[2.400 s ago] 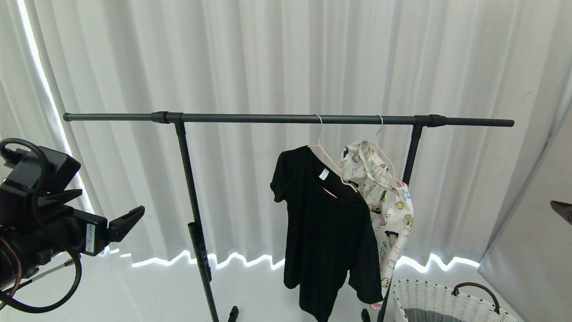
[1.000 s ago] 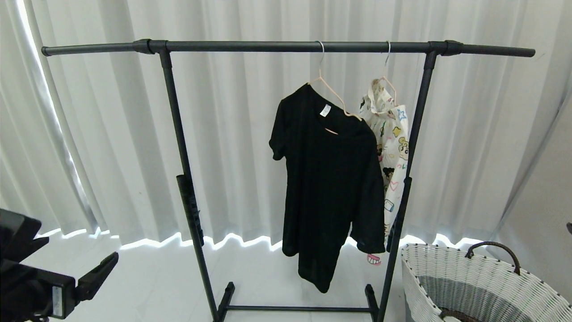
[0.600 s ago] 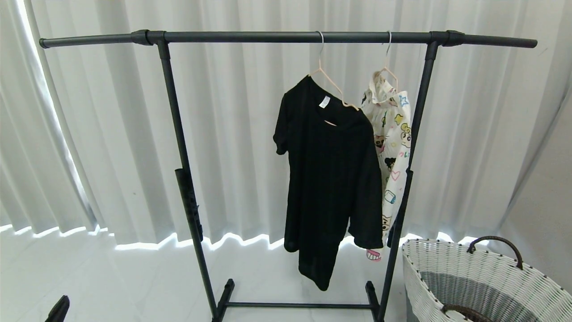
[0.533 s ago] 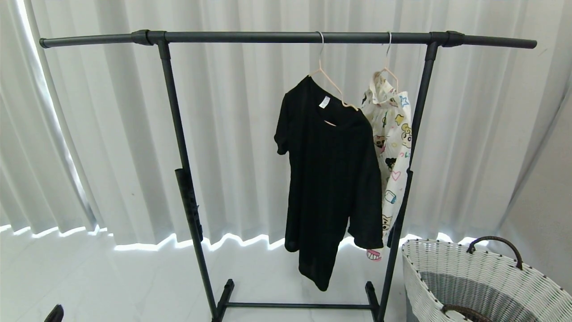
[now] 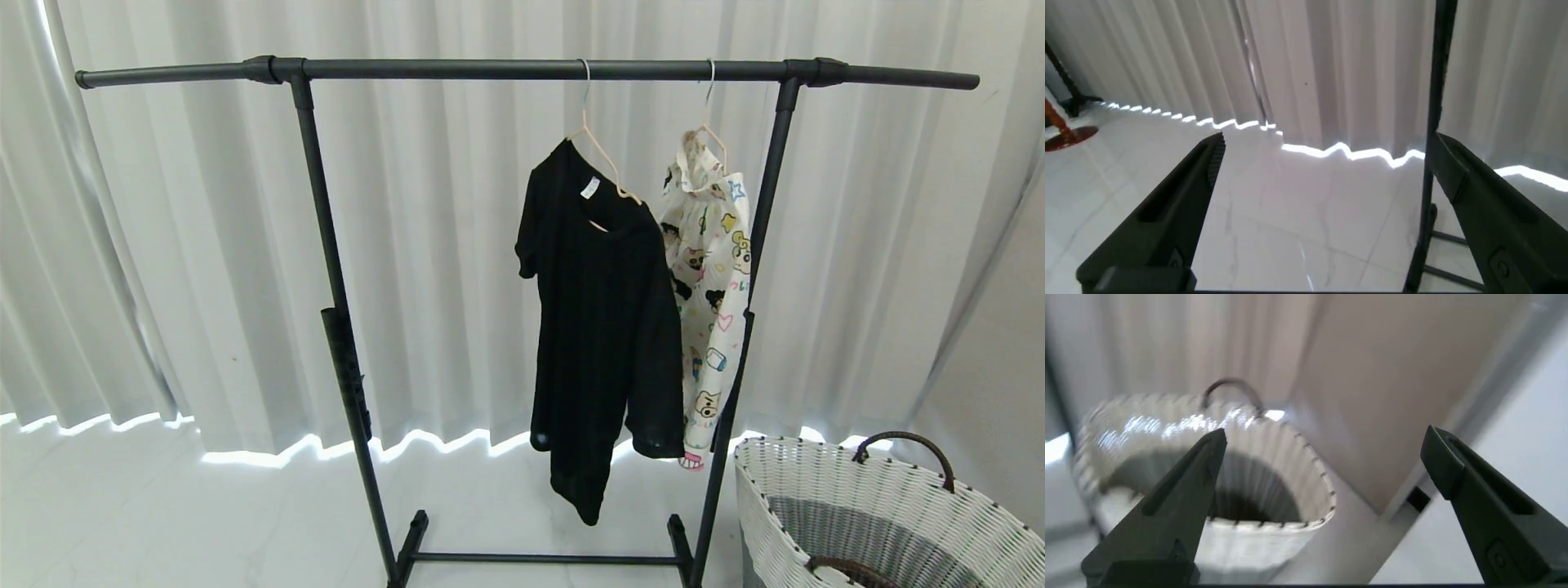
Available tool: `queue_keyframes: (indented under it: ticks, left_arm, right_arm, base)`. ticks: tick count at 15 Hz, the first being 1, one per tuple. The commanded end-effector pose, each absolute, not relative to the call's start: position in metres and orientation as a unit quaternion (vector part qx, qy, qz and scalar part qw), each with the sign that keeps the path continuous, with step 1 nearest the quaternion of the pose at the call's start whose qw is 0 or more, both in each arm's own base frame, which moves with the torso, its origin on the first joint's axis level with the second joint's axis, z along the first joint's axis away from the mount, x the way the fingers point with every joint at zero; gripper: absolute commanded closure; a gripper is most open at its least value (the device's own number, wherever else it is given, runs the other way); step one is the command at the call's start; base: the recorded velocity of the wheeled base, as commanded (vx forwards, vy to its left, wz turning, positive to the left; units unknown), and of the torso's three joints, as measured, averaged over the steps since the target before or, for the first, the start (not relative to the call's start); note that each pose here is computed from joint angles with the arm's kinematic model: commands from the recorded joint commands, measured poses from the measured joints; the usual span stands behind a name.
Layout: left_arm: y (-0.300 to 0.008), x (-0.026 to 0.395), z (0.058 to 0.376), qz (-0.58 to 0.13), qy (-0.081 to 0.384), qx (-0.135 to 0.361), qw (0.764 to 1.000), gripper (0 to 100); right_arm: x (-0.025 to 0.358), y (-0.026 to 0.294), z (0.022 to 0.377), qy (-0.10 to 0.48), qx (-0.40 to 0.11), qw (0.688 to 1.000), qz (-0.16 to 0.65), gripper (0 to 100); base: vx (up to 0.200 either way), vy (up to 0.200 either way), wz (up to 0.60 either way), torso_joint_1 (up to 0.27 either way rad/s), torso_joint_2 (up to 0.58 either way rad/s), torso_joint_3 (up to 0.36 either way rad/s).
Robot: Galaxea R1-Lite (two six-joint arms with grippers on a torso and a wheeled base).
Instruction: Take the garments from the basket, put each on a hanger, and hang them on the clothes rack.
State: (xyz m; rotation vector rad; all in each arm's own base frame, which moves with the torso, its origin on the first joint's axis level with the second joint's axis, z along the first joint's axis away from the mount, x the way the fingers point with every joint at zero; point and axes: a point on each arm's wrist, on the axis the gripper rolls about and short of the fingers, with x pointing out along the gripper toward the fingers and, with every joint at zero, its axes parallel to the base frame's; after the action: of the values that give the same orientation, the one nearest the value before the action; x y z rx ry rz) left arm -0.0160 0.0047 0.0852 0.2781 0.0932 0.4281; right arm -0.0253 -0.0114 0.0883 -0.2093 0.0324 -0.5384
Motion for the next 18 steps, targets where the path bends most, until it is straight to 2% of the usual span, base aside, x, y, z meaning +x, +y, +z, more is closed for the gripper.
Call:
queue_keyframes:
  ticks: [1,3,5,6,8,11,14,17,18]
  left_arm:
    - [0.0045,-0.017,0.0847,0.211,0.041,0.138,0.967,0]
    - [0.0031,-0.0164,0.0847,0.179,0.033,0.122,0.976,0]
    - [0.0001,-0.0155,0.0842,0.111,0.022,0.082,0.99,0]
    - [-0.0027,-0.0149,0.0828,0.05,0.023,0.04,0.998,0]
    - [-0.0043,-0.016,0.0829,0.017,0.035,-0.008,0.999,0]
    - [-0.0021,-0.0153,0.0789,0.064,0.041,0.015,0.997,0]
    - [-0.0037,-0.0152,0.0782,0.024,0.044,0.06,0.997,0]
    - [-0.0036,-0.0152,0.0781,0.021,0.045,0.052,0.997,0]
    - [-0.0031,-0.0153,0.0781,0.001,0.044,0.053,0.998,0]
  right_arm:
    - [-0.0263,-0.0114,0.0807,0.004,-0.084,0.96,-0.266,0]
    - [-0.0257,-0.0109,0.0813,-0.01,-0.06,0.966,-0.252,0]
    - [-0.0243,-0.0076,0.0827,-0.022,-0.061,0.983,-0.174,0]
    - [-0.0235,-0.0049,0.0827,-0.027,-0.064,0.991,-0.112,0]
    - [-0.0234,-0.0047,0.0819,-0.027,-0.033,0.994,-0.105,0]
    - [-0.0236,-0.0049,0.0827,-0.032,-0.023,0.993,-0.108,0]
    - [-0.0235,-0.0047,0.0827,-0.032,-0.026,0.994,-0.105,0]
    - [-0.0231,-0.0026,0.0813,-0.027,-0.026,0.998,-0.057,0]
    - [-0.023,-0.002,0.0811,-0.026,-0.026,0.998,-0.044,0]
  base:
    - [0.0,0.0,0.0,0.0,0.0,0.0]
    - [0.0,0.0,0.0,0.0,0.0,0.0]
    - [0.0,0.0,0.0,0.0,0.0,0.0]
    - [0.0,0.0,0.0,0.0,0.0,0.0]
    - [0.0,0.0,0.0,0.0,0.0,0.0]
    - [0.0,0.0,0.0,0.0,0.0,0.0]
    - [0.0,0.0,0.0,0.0,0.0,0.0]
    - [0.0,0.0,0.0,0.0,0.0,0.0]
    - [0.0,0.0,0.0,0.0,0.0,0.0]
